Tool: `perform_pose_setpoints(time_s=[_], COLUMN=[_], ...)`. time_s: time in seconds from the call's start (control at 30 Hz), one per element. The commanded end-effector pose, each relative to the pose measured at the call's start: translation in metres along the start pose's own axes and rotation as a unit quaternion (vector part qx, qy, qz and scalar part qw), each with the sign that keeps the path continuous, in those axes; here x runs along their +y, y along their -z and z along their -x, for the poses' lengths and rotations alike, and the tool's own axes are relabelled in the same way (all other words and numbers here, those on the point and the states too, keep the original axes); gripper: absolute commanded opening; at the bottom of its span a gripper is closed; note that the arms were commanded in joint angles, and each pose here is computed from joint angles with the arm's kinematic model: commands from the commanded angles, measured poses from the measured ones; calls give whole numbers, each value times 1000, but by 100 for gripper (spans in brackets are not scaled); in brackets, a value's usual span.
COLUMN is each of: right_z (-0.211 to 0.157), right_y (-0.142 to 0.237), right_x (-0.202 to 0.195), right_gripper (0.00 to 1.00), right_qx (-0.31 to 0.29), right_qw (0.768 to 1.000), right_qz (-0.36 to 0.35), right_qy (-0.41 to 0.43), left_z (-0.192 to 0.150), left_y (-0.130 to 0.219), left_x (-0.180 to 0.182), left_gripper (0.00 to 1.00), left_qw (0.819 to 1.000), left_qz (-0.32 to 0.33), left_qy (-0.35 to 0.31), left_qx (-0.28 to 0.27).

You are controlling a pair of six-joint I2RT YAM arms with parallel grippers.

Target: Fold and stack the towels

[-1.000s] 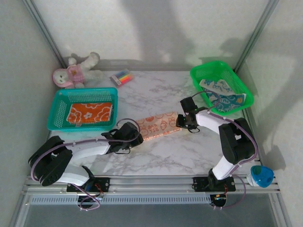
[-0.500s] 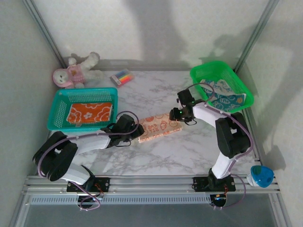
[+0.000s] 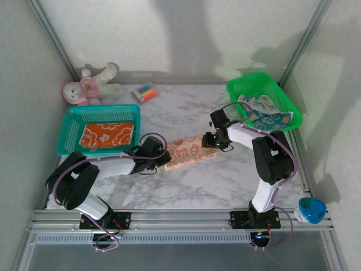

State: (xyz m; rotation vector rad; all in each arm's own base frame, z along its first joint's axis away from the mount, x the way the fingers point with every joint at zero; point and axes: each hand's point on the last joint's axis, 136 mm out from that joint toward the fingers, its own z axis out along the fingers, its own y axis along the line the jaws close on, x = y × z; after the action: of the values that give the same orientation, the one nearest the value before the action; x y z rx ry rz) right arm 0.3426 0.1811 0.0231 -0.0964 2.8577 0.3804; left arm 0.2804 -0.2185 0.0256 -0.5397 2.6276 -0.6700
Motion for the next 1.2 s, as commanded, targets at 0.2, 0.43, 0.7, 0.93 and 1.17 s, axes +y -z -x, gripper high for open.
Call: perform_pose_setpoints(time_s=[0.2, 0.43, 0.7, 0.93, 1.17], right_z=[-19, -21, -22, -23, -23], right_y=[-10, -8, -9, -9, -7], right_x=[-6, -5, -6, -5, -5], right_gripper=[51, 51, 51, 51, 51], right_qx=[26, 25, 24, 24, 20], right_qw=[1000, 1000, 999, 999, 999], right_qz=[5, 8, 9, 11, 10], right_qy=[-15, -18, -20, -22, -23], left_z=[8, 5, 2, -10, -8], left_y=[-5, -8, -9, -26, -31], left_x=[-15, 0, 8, 18, 18], left_gripper=[50, 51, 52, 42, 12], left_qw=[999, 998, 997, 994, 989], left_qz=[25, 62, 81, 111, 145], left_qy=[-20, -16, -17, -21, -33], left_qx=[-17, -15, -11, 7, -1])
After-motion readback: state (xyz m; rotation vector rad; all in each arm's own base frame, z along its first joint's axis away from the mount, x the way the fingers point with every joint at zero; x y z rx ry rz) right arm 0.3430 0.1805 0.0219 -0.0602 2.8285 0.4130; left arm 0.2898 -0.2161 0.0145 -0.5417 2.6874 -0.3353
